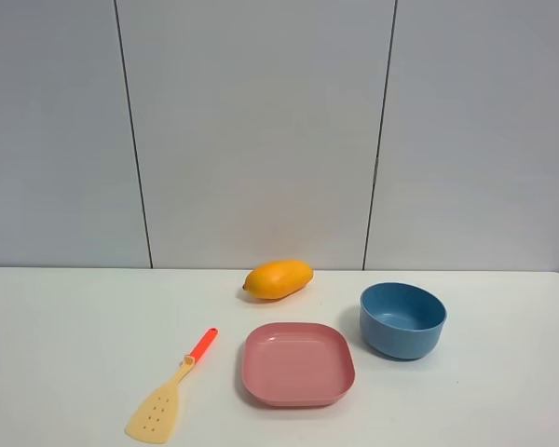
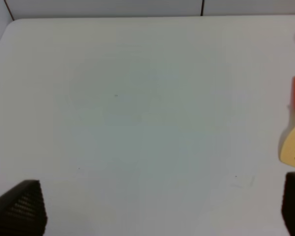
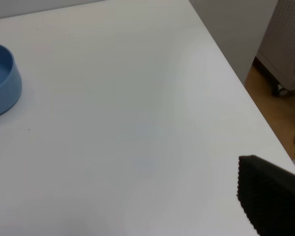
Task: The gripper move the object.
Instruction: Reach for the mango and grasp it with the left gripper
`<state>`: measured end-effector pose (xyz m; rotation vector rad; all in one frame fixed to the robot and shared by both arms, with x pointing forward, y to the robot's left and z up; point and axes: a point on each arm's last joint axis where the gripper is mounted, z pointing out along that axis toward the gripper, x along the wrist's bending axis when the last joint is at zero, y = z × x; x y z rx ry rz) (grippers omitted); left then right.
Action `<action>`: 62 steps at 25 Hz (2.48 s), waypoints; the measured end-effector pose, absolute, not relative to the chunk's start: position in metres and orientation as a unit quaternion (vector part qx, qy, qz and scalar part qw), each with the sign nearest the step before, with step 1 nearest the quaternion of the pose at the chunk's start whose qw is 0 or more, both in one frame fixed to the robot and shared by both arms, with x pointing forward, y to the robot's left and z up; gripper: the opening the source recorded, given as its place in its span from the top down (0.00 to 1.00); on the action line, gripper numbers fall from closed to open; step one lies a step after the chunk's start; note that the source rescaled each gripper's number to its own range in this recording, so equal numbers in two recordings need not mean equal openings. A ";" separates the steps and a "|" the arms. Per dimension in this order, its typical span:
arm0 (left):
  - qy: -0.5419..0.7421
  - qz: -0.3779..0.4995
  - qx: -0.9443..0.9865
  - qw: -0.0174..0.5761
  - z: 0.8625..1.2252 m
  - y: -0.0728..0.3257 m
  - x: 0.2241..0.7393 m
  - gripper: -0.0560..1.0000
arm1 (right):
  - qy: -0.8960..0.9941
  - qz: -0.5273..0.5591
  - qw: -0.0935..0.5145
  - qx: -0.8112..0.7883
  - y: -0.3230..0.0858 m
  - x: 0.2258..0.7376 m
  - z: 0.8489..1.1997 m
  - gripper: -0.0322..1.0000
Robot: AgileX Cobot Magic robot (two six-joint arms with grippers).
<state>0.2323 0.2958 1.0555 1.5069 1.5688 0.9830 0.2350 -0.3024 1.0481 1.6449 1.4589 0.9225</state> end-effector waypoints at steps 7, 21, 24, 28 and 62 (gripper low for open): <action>0.611 0.383 0.587 0.368 1.055 0.296 0.232 0.00 | 0.569 0.360 0.370 0.641 -0.302 0.235 1.048 0.00; 0.611 0.383 0.587 0.368 1.055 0.296 0.232 0.00 | 0.569 0.360 0.370 0.641 -0.302 0.235 1.048 0.00; 0.611 0.383 0.587 0.368 1.055 0.296 0.232 0.00 | 0.569 0.360 0.370 0.641 -0.302 0.235 1.048 0.00; 0.611 0.383 0.587 0.368 1.055 0.296 0.232 0.00 | 0.569 0.360 0.370 0.641 -0.302 0.235 1.048 0.00; 0.618 0.382 0.579 0.369 1.055 0.297 0.232 0.00 | 0.569 0.360 0.370 0.641 -0.302 0.235 1.048 0.00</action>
